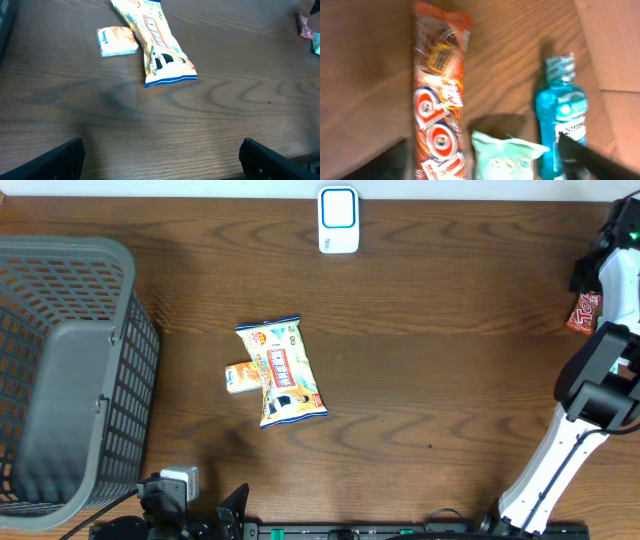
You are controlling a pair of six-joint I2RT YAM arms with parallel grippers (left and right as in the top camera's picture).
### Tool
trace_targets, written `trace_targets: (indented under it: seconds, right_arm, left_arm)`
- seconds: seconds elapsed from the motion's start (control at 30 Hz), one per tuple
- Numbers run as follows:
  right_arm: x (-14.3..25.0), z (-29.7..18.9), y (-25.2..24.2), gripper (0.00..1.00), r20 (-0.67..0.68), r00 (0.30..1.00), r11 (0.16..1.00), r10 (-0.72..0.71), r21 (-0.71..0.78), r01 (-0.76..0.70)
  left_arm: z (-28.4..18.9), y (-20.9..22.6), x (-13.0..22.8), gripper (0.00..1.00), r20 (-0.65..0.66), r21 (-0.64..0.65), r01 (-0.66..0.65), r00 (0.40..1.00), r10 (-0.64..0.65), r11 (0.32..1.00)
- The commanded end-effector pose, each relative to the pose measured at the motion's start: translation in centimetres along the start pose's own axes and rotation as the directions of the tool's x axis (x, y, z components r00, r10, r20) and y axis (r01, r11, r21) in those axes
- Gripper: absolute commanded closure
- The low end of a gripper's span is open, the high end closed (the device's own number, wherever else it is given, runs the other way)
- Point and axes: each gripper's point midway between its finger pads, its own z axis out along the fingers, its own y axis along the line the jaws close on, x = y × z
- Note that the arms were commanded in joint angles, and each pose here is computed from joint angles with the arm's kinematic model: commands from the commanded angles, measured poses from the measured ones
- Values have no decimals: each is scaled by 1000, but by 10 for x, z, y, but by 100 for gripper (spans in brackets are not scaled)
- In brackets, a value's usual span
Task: Scan the item barcode
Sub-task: 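Move the chocolate bar off to the right table edge and release, then swing the right gripper left over the snack bag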
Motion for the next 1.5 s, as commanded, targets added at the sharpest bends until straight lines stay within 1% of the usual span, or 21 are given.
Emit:
trace_targets:
  seconds: [0.0, 0.03, 0.1, 0.2, 0.23, 0.27, 0.33, 0.4, 0.43, 0.53, 0.63, 0.67, 0.7, 0.8, 0.9, 0.97, 1.07, 1.17, 1.2, 1.27, 1.47]
  right_arm:
    - [-16, -33, -23, 1, 61, 996, 997, 61, 36, -64]
    - [-24, -52, -24, 1, 99, 989, 994, 106, 18, -108]
    - [-35, -76, -18, 1, 145, 980, 990, 136, -48, -131]
    - [-51, -123, 14, 1, 218, 965, 963, 143, -255, -85]
    - [-56, -155, 39, 1, 251, 958, 919, 140, -393, -31]
    - [-57, -178, 57, 1, 269, 953, 874, 139, -486, 10]
    - [-55, -219, 85, 1, 292, 946, 791, 142, -608, 69]
    - [-50, -256, 109, 1, 316, 939, 728, 131, -674, 125]
    - [-42, -284, 130, 1, 321, 939, 679, 122, -717, 157]
    - [-14, -326, 177, 1, 285, 956, 573, 70, -796, 195]
    - [21, -362, 222, 1, 276, 961, 447, -29, -856, 260]
    - [38, -378, 242, 1, 279, 957, 388, -80, -876, 288]
    - [48, -386, 253, 1, 282, 953, 357, -107, -884, 302]
    - [95, -421, 298, 1, 312, 923, 242, -224, -900, 363]
    - [143, -444, 339, 1, 351, 875, 178, -333, -888, 424]
    - [180, -449, 364, 1, 370, 831, 185, -417, -860, 476]
    - [218, -442, 389, 1, 388, 773, 238, -502, -797, 555]
    - [258, -434, 414, 1, 386, 717, 259, -581, -747, 612]
    - [269, -432, 420, 1, 374, 711, 274, -596, -737, 618]
    - [293, -423, 432, 1, 334, 711, 343, -619, -699, 627]
    - [313, -405, 448, 1, 333, 731, 505, -596, -553, 663]
  left_arm:
    - [-2, -1, -1, 2, 10, 6, -24, 1000, 24, 1000]
    - [-2, -1, -1, 2, 10, 6, -23, 1000, 23, 1000]
    - [-2, -1, -1, 2, 10, 6, -23, 1000, 23, 1000]
    - [-2, -1, -1, 2, 10, 6, -24, 1000, 24, 1000]
    - [-2, -1, -1, 2, 10, 6, -24, 1000, 24, 1000]
    - [-2, -1, -1, 2, 10, 6, -24, 1000, 24, 1000]
    - [-2, -1, -1, 2, 10, 6, -24, 1000, 24, 1000]
    - [-2, -1, -1, 2, 10, 6, -23, 1000, 23, 1000]
    - [-2, -1, -1, 2, 10, 6, -24, 1000, 24, 1000]
    - [-2, -1, -1, 2, 10, 6, -24, 1000, 24, 1000]
    - [-2, -1, -1, 2, 10, 6, -23, 1000, 23, 1000]
    - [-2, -1, -1, 2, 10, 6, -23, 1000, 23, 1000]
    - [-2, -1, -1, 2, 10, 6, -24, 1000, 24, 1000]
    - [-2, -1, -1, 2, 10, 6, -24, 1000, 24, 1000]
    - [-2, -1, -1, 2, 10, 6, -24, 1000, 24, 1000]
    - [-2, -1, -1, 2, 10, 6, -23, 1000, 23, 1000]
    - [-2, -1, -1, 2, 10, 6, -23, 1000, 23, 1000]
    - [-2, -1, -1, 2, 10, 6, -24, 1000, 24, 1000]
    - [-2, -1, -1, 2, 10, 6, -24, 1000, 24, 1000]
    - [-2, -1, -1, 2, 10, 6, -23, 1000, 23, 1000]
    - [-2, -1, -1, 2, 10, 6, -23, 1000, 23, 1000]
